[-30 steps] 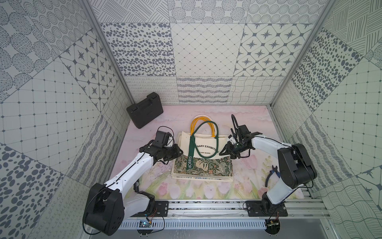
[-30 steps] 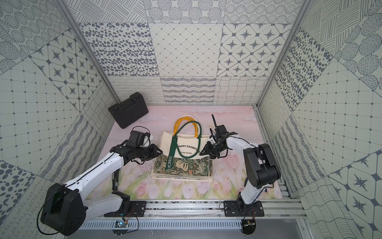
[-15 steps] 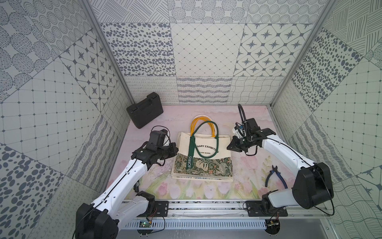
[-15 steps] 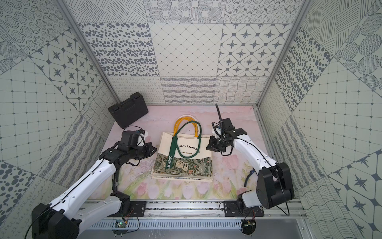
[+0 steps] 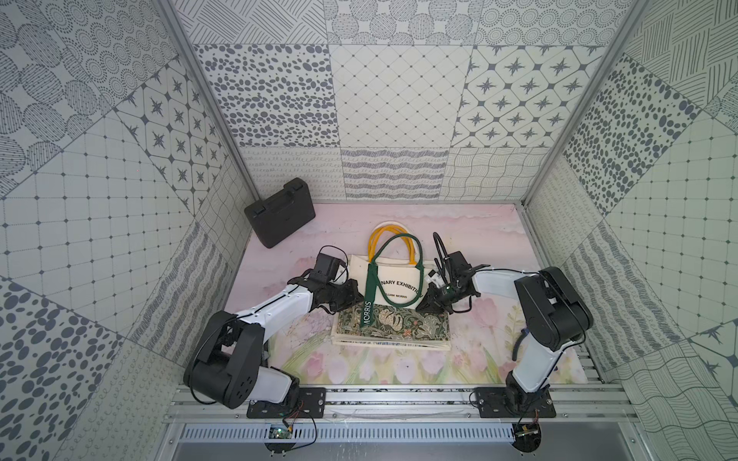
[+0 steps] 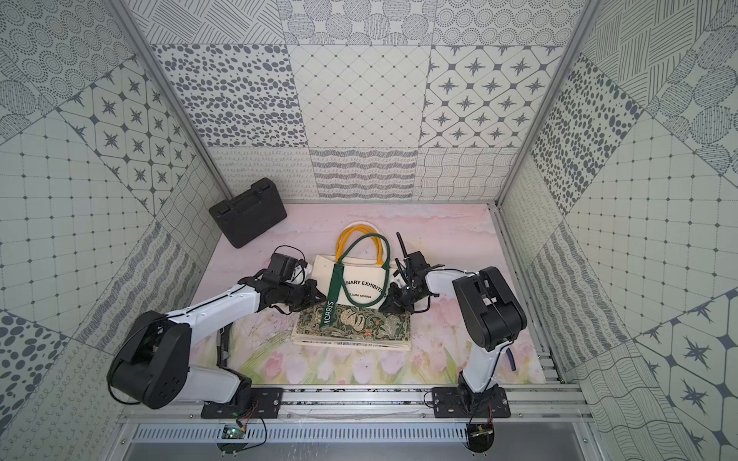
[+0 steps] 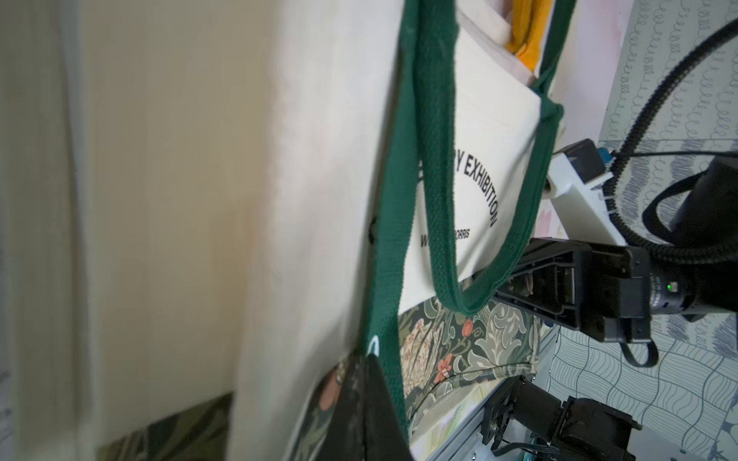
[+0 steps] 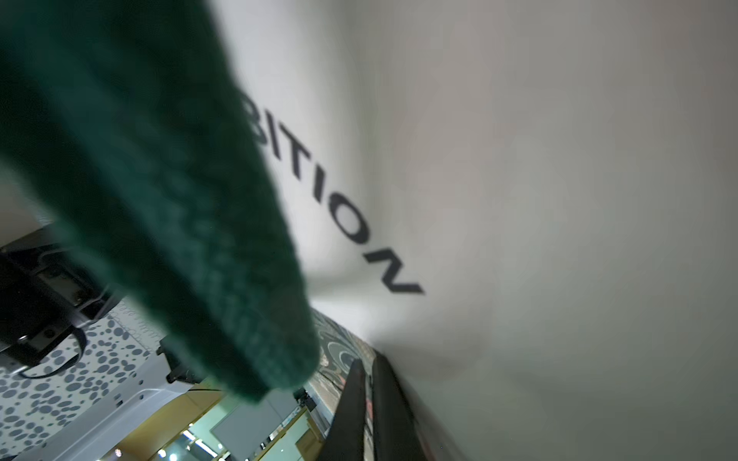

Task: Put away the canvas bag
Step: Adjust the canvas bag at the center of the board.

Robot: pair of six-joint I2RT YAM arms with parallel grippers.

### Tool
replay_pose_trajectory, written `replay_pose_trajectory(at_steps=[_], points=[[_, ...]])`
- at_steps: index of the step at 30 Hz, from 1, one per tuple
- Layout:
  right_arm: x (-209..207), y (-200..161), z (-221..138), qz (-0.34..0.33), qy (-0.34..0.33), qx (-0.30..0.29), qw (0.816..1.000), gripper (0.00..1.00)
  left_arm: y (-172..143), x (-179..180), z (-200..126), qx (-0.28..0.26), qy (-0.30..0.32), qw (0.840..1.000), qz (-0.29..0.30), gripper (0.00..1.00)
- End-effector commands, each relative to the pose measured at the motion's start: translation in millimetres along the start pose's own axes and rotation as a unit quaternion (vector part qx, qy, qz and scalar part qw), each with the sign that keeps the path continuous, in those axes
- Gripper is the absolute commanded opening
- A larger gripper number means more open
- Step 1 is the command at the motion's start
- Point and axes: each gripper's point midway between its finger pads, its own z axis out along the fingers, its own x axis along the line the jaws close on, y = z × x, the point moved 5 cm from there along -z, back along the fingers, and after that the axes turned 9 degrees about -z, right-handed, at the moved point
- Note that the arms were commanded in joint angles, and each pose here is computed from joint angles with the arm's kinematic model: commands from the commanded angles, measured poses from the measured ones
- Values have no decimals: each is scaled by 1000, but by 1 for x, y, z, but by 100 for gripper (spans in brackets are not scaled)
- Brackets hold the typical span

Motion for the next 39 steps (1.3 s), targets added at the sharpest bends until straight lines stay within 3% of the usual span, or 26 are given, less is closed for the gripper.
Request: replay_pose_trajectory(at_steps=[1,12,22,28,32,39], points=[[-18,11,-5,12,5,-31,999,9,26,7,11,-46,-49,997,-34,0],[-45,1,-26,32,-23,-40,998,11,31,52,20,-55,-19,995,-83,0],[-52,-30,-45,27,-68,-38,997,11,19,55,-5,-67,10,996,-62,0],[-5,-37,-79,-28,-92,-83,992,8,5,14,-44,-87,-1,996,8,0],[40,-45,-74,-79,-90,-71,990,7,-15,-28,-57,-81,17,994,71,0],[69,-49,-23,-91,-49,-43,994,8,-43,-24,-33,-33,19,999,17,0]])
